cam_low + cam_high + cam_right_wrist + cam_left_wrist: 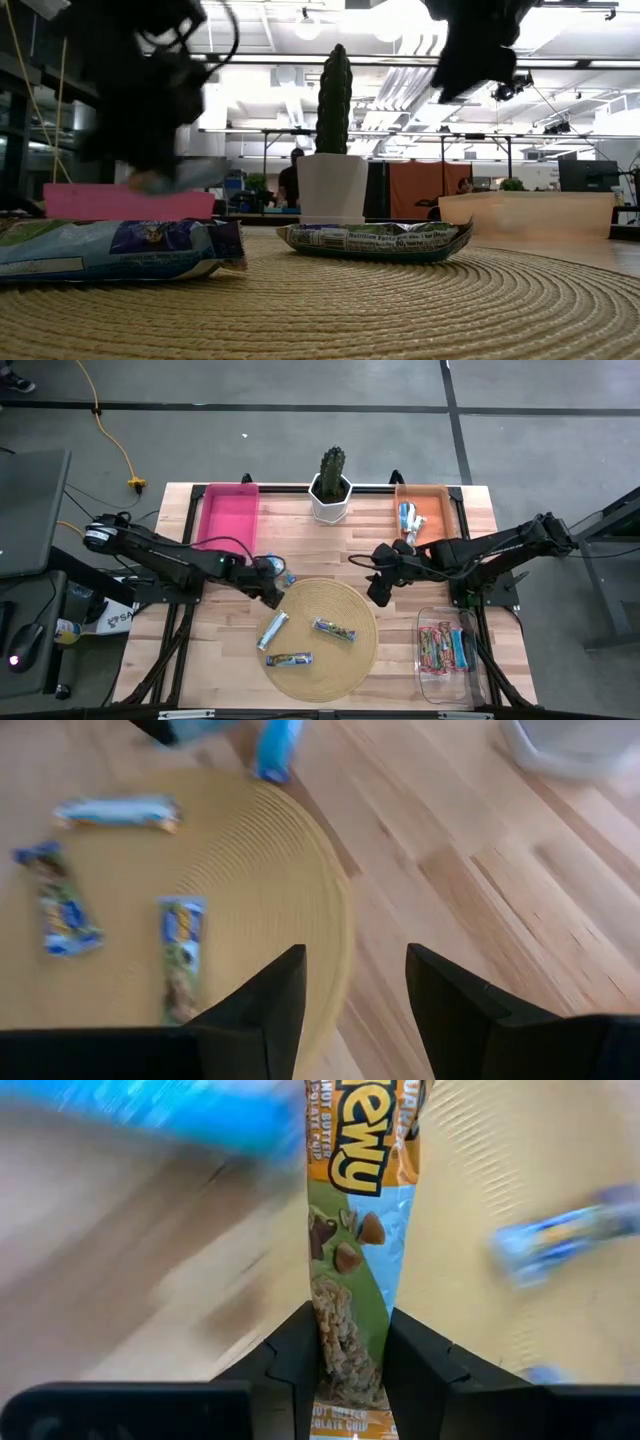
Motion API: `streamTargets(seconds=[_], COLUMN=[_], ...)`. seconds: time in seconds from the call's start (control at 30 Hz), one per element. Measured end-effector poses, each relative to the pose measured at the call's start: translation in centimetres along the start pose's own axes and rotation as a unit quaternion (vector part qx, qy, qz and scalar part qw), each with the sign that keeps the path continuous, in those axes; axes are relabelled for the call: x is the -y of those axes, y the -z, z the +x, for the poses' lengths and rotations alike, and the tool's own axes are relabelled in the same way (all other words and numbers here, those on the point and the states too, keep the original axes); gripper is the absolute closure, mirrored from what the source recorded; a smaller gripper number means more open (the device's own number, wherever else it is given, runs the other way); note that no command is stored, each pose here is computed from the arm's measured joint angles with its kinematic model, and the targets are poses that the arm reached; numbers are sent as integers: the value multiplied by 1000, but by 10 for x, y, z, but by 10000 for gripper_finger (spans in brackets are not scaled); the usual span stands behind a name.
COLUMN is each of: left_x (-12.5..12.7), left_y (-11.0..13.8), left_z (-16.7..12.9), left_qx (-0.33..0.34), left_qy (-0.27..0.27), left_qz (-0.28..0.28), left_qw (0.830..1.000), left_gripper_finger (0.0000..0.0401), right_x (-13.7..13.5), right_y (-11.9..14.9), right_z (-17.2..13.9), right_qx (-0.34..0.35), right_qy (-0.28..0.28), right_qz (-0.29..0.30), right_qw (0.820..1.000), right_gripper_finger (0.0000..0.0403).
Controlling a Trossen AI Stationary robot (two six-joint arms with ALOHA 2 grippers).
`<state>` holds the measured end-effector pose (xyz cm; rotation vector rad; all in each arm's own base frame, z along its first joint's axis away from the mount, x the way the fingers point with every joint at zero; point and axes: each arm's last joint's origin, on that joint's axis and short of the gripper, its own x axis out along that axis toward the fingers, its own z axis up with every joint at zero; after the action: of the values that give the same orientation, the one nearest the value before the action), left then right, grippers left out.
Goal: Pick and place Granola Bars by type
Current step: Put the yellow granola bar into the orange bin
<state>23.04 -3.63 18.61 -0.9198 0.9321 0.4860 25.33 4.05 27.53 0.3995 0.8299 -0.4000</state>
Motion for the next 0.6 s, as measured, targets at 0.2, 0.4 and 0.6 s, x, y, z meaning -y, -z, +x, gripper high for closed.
streamTargets(seconds=[0.2,0.4,0.6], left_x=[29,51,58], left_y=[-17,-28,-32], left_z=[-15,-29,-36], left_qx=[129,231,284], left_qy=[139,231,253], left_qz=[103,199,253], left_qw=[976,924,890], left_gripper_finger=[308,308,308], right_x=[-11,-23,-31], right_y=[-14,-28,-41], right_z=[-2,-7,-14], right_qx=[67,129,208], right_qy=[-61,-140,-184], right_qz=[-32,-65,-85], right_qw=[995,980,957], right_gripper_finger=[247,247,247])
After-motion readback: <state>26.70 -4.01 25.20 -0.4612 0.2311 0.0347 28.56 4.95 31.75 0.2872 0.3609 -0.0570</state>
